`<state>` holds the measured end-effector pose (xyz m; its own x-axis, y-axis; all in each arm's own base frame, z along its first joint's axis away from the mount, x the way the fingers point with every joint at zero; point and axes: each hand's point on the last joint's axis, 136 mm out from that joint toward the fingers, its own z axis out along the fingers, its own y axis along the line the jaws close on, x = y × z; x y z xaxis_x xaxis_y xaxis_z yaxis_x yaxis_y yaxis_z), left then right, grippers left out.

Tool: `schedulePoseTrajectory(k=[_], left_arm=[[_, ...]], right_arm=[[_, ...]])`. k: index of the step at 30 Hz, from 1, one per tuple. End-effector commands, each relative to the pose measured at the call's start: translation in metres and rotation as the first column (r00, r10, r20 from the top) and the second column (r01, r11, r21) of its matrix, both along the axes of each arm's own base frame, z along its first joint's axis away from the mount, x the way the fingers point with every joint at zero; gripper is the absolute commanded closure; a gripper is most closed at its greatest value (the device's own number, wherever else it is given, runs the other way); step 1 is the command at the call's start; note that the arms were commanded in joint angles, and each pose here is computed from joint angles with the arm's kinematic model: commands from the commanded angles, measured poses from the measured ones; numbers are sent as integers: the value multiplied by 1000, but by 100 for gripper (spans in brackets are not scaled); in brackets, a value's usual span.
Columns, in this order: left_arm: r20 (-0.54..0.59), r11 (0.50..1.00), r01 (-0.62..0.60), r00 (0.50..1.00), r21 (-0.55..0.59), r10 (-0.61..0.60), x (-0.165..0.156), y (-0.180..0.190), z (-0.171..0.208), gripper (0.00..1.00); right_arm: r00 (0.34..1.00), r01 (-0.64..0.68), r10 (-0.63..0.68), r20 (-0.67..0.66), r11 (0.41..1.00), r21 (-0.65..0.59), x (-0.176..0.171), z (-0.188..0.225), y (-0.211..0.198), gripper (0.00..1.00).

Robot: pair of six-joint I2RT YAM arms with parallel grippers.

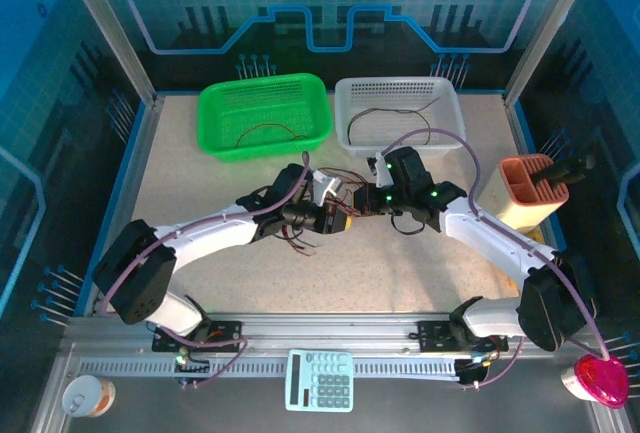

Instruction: Untangle the cables

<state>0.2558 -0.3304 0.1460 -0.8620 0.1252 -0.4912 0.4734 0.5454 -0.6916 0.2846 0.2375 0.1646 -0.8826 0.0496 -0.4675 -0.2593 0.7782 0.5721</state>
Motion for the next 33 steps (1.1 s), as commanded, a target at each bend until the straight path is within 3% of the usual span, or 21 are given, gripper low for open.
schedulePoseTrajectory(k=[1,4,6,15,24,33], left_arm=[[52,998,9,999,-63,-5,-1,-4,34,100],[86,997,2,996,-79,5,1,-3,57,100],[108,996,-3,994,-90,12,2,-2,74,100],[154,988,5,988,-157,20,-1,-2,143,100],[153,970,14,988,-243,24,-8,-2,186,100],[202,940,28,978,-339,44,-18,4,239,100]], right_arm=[[998,-10,8,55,999,31,1,27,4,87],[995,21,-24,99,999,24,5,39,-9,59],[991,50,-51,123,999,12,8,42,-20,50],[973,80,-72,219,996,-27,23,32,-40,27],[940,-29,28,341,1000,-3,29,27,-17,21],[944,8,-14,328,1000,21,48,8,0,24]])
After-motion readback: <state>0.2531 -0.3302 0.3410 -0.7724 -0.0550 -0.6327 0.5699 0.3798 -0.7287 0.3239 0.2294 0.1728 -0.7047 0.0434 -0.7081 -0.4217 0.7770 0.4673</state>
